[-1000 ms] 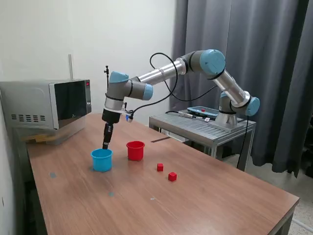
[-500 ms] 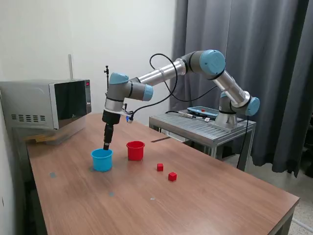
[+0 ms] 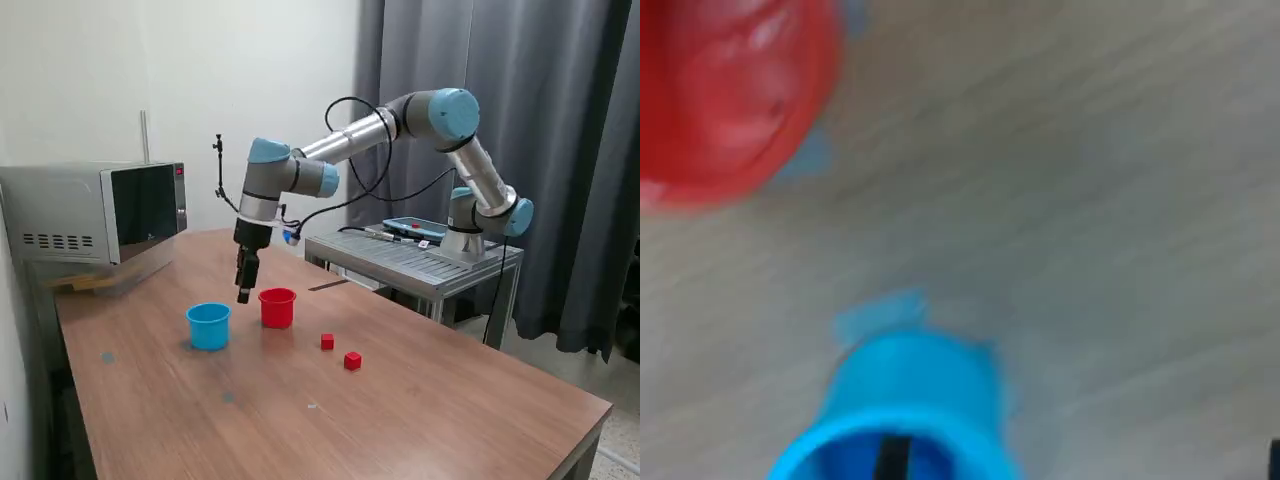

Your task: Place red objects in the red bin, and blue objects in the blue bin.

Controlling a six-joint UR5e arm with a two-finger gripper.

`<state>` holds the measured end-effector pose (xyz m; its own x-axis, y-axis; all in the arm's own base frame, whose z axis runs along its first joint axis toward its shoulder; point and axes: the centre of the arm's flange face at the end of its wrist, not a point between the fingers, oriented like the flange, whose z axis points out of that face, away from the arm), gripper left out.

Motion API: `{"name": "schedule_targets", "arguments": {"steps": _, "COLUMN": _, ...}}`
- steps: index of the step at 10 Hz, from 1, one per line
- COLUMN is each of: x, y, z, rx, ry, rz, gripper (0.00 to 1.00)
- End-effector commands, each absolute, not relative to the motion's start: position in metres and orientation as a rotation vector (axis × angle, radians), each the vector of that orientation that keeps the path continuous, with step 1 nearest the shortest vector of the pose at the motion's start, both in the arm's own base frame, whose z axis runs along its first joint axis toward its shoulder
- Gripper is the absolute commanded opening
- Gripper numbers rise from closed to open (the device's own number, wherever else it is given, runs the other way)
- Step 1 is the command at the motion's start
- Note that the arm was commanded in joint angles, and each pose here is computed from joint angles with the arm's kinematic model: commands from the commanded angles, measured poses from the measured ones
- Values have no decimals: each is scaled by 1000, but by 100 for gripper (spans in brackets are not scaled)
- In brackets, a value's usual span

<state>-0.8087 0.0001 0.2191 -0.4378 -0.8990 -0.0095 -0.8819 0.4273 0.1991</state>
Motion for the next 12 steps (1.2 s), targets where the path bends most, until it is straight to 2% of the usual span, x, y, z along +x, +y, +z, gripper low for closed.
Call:
{"name": "schedule_targets", "arguments": {"steps": 1, "x": -784, "y": -77, "z": 227, "rx": 1652, "ry": -2555, "rz": -234, "gripper": 100}}
{"name": "schedule_targets", "arguments": {"steps": 3, "x": -759, "y": -109, "z": 219, "rx": 1625, "ry": -2603, "rz": -187, "gripper": 100}}
{"name": "schedule_targets", "arguments": {"steps": 4, "x": -752, "y": -111, "z": 208, "rx": 1623, "ry": -2629, "rz": -166, "gripper": 100}}
{"name": "schedule_targets", "arguments": {"steps": 8, "x": -725, "y": -99, "z": 197, "rx": 1605, "ry": -2692, "rz": -120, "gripper": 100}}
{"name": "schedule_targets", "arguments": {"steps": 12, "x": -687, "y": -68, "z": 193, "rx": 1520, "ry": -2790, "rz": -75, "gripper": 100}}
